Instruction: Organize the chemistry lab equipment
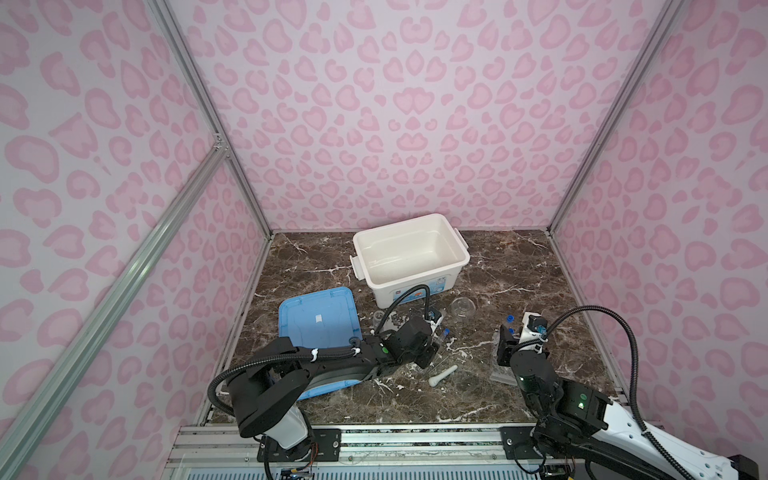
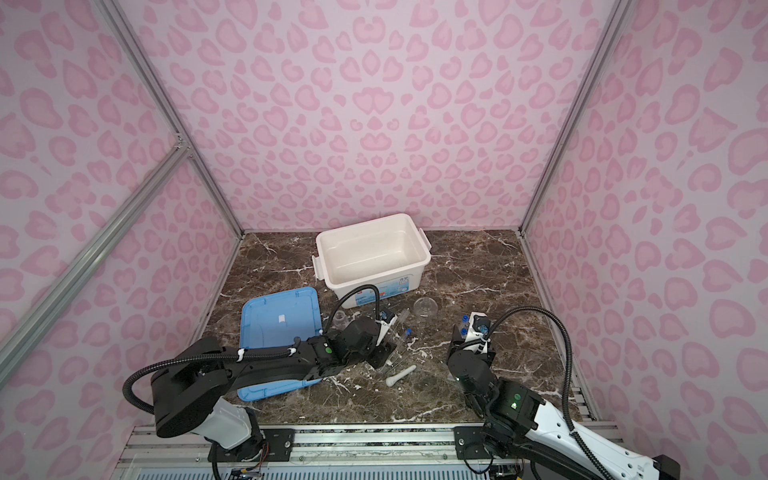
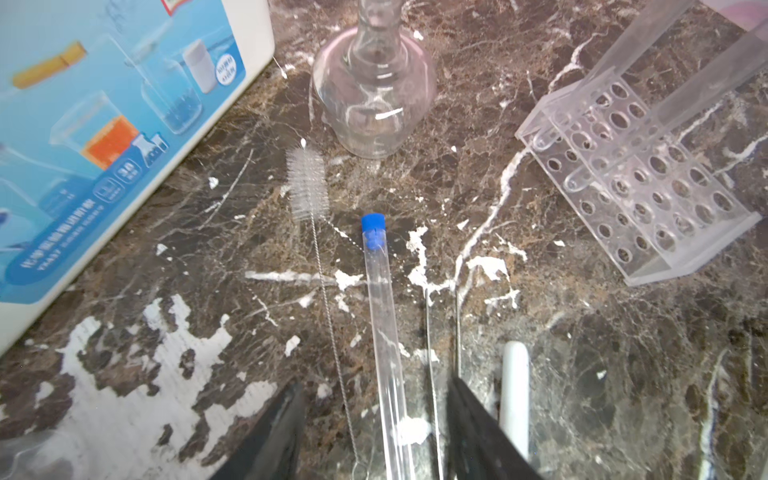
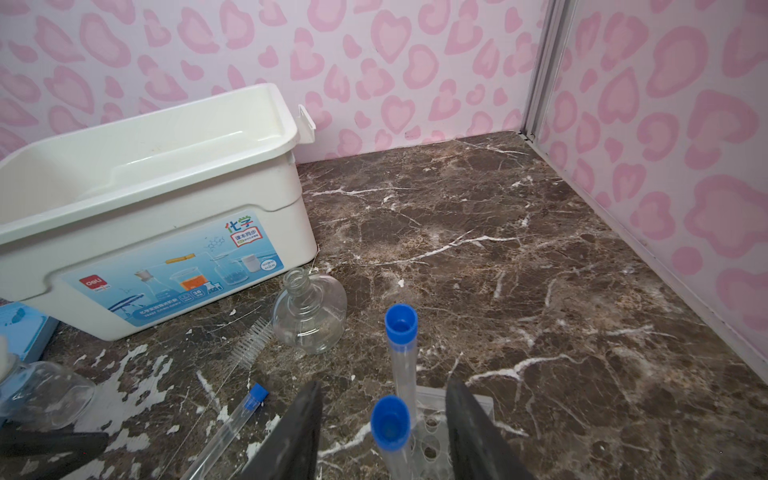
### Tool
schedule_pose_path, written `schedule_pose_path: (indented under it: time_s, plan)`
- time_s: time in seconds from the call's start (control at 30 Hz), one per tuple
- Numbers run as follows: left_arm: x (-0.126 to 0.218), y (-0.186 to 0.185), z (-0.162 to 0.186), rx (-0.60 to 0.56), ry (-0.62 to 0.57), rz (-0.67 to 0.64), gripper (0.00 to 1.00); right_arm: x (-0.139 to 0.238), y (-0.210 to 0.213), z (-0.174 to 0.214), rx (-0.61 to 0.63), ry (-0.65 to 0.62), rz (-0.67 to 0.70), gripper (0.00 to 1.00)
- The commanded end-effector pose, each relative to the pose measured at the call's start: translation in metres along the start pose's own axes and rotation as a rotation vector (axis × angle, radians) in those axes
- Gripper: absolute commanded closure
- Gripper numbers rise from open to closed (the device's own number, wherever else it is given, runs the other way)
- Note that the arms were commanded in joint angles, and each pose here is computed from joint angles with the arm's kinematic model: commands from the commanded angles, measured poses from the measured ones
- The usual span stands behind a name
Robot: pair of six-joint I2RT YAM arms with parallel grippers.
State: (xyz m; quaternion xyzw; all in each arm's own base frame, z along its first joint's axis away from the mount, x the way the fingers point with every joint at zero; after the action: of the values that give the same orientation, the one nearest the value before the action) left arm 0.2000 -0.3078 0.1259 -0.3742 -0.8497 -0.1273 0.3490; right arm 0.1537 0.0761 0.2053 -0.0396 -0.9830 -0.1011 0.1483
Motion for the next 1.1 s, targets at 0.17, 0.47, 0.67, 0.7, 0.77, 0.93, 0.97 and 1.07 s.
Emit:
schedule_pose_path:
  time_s: [0.17,0.47,0.67,0.7,0.77,0.93,0.97,1.07]
  plan:
    - [-0.014,-0.005,0.005,0.021,0.064,0.018,0.50,0.002,0.002,-0.008,0.006,0.003,-0.005,0.47]
    - [-0.025,-0.007,0.009,0.020,0.107,0.023,0.61,0.003,0.008,-0.017,-0.011,0.001,-0.034,0.43]
    - [-0.031,-0.006,0.014,0.021,0.138,0.012,0.67,0.002,0.009,-0.018,-0.012,0.005,-0.038,0.43]
    - [-0.032,-0.006,0.015,0.020,0.143,0.012,0.67,0.002,0.009,-0.017,-0.011,0.008,-0.036,0.43]
    - [-0.033,-0.007,0.016,0.020,0.148,0.013,0.68,0.001,0.009,-0.016,-0.011,0.011,-0.034,0.43]
    - [-0.036,-0.007,0.018,0.016,0.164,0.013,0.70,0.000,0.009,-0.015,-0.008,0.014,-0.030,0.43]
    - [-0.037,-0.007,0.018,0.016,0.168,0.012,0.70,0.000,0.009,-0.014,-0.007,0.015,-0.029,0.43]
    - [-0.039,-0.008,0.020,0.013,0.178,0.018,0.71,0.001,0.008,-0.014,-0.010,0.015,-0.027,0.43]
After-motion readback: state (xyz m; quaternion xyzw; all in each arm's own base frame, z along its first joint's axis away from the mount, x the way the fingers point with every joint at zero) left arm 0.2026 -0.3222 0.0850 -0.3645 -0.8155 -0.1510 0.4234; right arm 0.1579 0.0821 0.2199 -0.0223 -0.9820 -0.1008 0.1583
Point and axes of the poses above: each gripper's point midway between its finger pads, its own x axis back along the fingers, its own y axis along the line the jaws close on, z = x × y, the point moved 7 cm from there along x, back along the fingers, and after that the axes turned 3 degrees about -x, right-handed, at the moved point
